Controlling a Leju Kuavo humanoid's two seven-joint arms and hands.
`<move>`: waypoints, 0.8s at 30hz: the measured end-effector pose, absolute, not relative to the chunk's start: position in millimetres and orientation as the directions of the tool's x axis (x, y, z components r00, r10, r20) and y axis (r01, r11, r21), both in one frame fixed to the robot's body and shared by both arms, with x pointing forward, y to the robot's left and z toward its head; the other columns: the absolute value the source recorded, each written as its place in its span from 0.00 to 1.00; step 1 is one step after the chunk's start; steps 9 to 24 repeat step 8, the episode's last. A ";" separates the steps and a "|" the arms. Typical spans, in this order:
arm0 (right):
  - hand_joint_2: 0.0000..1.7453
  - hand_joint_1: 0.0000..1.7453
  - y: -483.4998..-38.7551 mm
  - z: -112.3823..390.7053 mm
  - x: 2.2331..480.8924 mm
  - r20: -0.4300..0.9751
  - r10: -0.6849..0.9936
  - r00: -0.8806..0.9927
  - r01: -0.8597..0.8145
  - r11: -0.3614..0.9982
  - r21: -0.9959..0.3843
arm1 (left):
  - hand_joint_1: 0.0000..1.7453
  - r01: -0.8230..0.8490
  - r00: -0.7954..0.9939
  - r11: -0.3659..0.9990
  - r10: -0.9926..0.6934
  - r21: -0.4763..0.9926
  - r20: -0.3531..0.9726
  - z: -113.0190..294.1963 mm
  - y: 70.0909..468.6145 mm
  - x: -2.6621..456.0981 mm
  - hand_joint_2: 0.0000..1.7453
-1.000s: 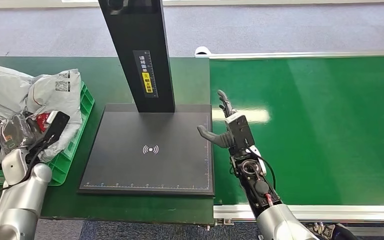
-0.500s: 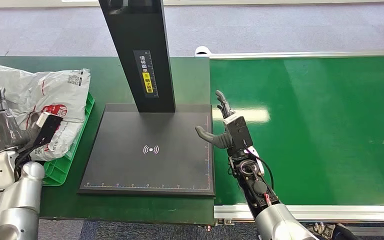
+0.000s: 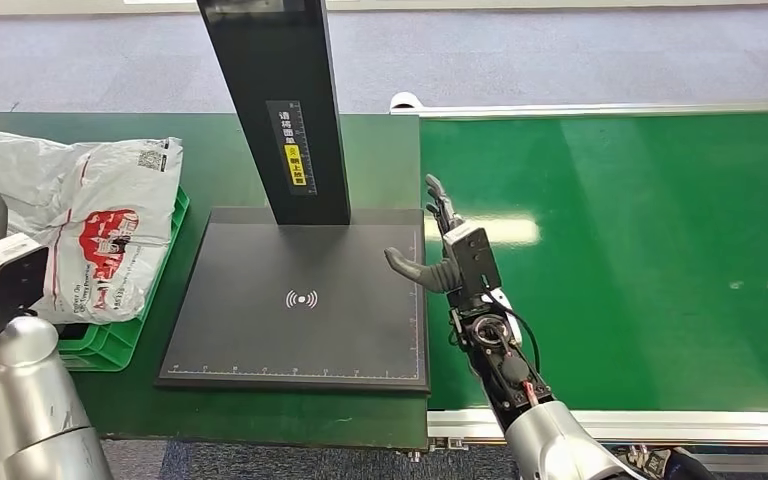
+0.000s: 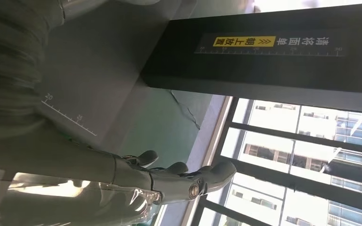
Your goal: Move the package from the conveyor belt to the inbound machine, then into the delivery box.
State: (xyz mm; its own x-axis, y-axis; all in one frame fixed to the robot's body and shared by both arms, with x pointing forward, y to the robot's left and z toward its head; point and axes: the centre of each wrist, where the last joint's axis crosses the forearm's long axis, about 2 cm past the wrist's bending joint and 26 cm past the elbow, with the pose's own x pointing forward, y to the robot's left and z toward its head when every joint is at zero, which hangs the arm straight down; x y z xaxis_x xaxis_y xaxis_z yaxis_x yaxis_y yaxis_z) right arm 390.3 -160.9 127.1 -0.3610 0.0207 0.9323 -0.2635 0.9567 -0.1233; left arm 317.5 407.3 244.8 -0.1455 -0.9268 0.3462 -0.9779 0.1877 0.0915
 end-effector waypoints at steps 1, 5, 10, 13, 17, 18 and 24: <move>1.00 0.00 -160.2 128.3 391.1 0.932 0.019 -0.362 -0.266 0.956 -0.122 | 0.00 -0.973 -0.189 0.223 -0.914 0.056 0.359 247.2 399.8 317.5 1.00; 1.00 0.00 -158.7 132.8 394.7 0.932 0.003 -0.362 -0.284 0.952 -0.113 | 0.00 -0.840 -0.504 0.538 -0.719 -0.076 0.479 243.7 357.8 328.5 1.00; 1.00 0.00 -158.6 133.5 395.6 0.934 -0.012 -0.356 -0.294 0.950 -0.100 | 0.00 -0.549 -0.723 0.831 -0.418 -0.090 0.550 234.4 323.3 335.6 1.00; 1.00 0.00 -158.6 133.5 395.6 0.934 -0.012 -0.356 -0.294 0.950 -0.100 | 0.00 -0.549 -0.723 0.831 -0.418 -0.090 0.550 234.4 323.3 335.6 1.00; 1.00 0.00 -158.6 133.5 395.6 0.934 -0.012 -0.356 -0.294 0.950 -0.100 | 0.00 -0.549 -0.723 0.831 -0.418 -0.090 0.550 234.4 323.3 335.6 1.00; 1.00 0.00 -158.6 133.5 395.6 0.934 -0.012 -0.356 -0.294 0.950 -0.100 | 0.00 -0.549 -0.723 0.831 -0.418 -0.090 0.550 234.4 323.3 335.6 1.00; 1.00 0.00 -158.6 133.5 395.6 0.934 -0.012 -0.356 -0.294 0.950 -0.100 | 0.00 -0.549 -0.723 0.831 -0.418 -0.090 0.550 234.4 323.3 335.6 1.00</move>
